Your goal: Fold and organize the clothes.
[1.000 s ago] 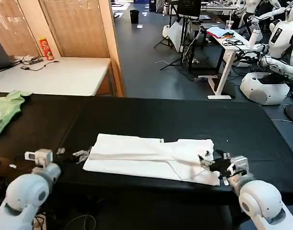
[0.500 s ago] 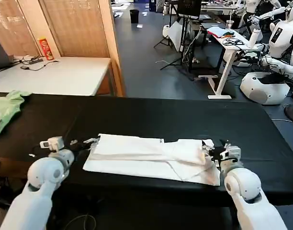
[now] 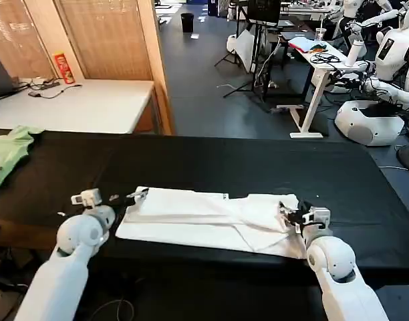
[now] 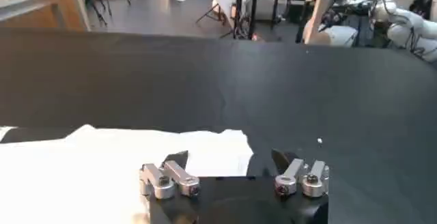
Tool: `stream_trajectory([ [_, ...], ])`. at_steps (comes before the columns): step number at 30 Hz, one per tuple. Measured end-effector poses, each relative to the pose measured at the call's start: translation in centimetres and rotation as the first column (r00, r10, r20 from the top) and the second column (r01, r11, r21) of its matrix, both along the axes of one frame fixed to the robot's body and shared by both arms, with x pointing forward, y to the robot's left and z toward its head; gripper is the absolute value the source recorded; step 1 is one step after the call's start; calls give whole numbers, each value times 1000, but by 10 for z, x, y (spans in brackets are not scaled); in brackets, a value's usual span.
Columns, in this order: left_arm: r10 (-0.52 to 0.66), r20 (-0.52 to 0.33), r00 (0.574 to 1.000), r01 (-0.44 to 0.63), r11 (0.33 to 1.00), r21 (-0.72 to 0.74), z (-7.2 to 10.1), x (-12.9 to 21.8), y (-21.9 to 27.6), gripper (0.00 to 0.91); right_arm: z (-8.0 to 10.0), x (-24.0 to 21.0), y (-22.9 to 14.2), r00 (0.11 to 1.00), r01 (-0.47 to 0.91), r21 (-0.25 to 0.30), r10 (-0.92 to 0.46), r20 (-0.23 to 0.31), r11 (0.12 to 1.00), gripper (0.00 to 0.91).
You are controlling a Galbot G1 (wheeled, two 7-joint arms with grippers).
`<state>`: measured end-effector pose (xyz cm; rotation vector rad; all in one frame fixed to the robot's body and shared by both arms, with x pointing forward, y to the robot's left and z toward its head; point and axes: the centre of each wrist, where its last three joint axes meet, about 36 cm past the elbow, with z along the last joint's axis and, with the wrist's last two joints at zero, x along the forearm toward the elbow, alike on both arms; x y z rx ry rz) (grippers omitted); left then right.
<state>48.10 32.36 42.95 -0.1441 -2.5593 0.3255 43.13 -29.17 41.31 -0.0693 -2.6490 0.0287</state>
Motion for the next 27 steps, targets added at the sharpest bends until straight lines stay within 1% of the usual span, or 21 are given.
stream_trajectory([
  [1, -2, -1, 1000, 2, 1000, 0, -1, 2, -1, 819, -1, 1, 0, 1000, -2, 3, 2, 0, 1000, 878],
  [2, -6, 0, 1000, 6, 1000, 0, -2, 3, -3, 731, -2, 2, 0, 1000, -2, 6, 2, 0, 1000, 878],
  [3, -9, 1, 1000, 9, 1000, 2, -4, 5, -4, 683, -3, 4, 1, 1000, 0, 7, 0, 0, 1000, 868],
  [4, -10, 1, 1000, 10, 1000, 4, -5, 6, -4, 517, -4, 5, 1, 1000, 1, 8, -1, 1, 1000, 829],
  [5, -10, -2, 1000, 10, 1000, 7, -6, 6, -4, 361, -4, 6, 1, 1000, 1, 9, -1, 1, 1000, 751],
  [7, -9, -6, 1000, 9, 1000, 12, -8, 7, -3, 224, -6, 7, 0, 1000, 1, 13, -1, 0, 1000, 702],
  [8, -9, -6, 1000, 9, 1000, 14, -8, 7, -3, 185, -6, 8, 1, 1000, 2, 14, -2, 0, 1000, 614],
  [9, -8, -7, 1000, 8, 1000, 16, -8, 8, -2, 166, -7, 8, 1, 1000, 3, 16, -3, 1, 1000, 468],
  [12, -7, -7, 1000, 7, 1000, 17, -9, 8, -2, 146, -10, 9, 2, 1000, 6, 19, -6, 3, 1000, 302],
  [13, -6, -8, 1000, 6, 1000, 19, -9, 9, -2, 137, -11, 10, 3, 1000, 6, 21, -6, 5, 1000, 273],
  [14, -5, -7, 1000, 5, 1000, 20, -10, 9, -2, 127, -12, 10, 3, 1000, 7, 22, -7, 6, 1000, 224],
  [15, -4, -5, 1000, 4, 1000, 22, -11, 9, -2, 117, -14, 10, 4, 1000, 7, 23, -7, 9, 1000, 156],
  [18, 7, 6, 1000, -7, 999, 47, -15, 10, -3, 98, -17, 11, 8, 1000, 5, 26, -5, 18, 1000, 98],
  [22, 30, 10, 999, -31, 994, 107, -16, 6, -3, 88, -19, 13, 15, 999, -18, 33, 17, 44, 999, 88],
  [27, 53, 44, 998, -60, 980, 191, -8, -6, 5, 88, -16, 18, 19, 995, -70, 43, 67, 79, 997, 78],
])
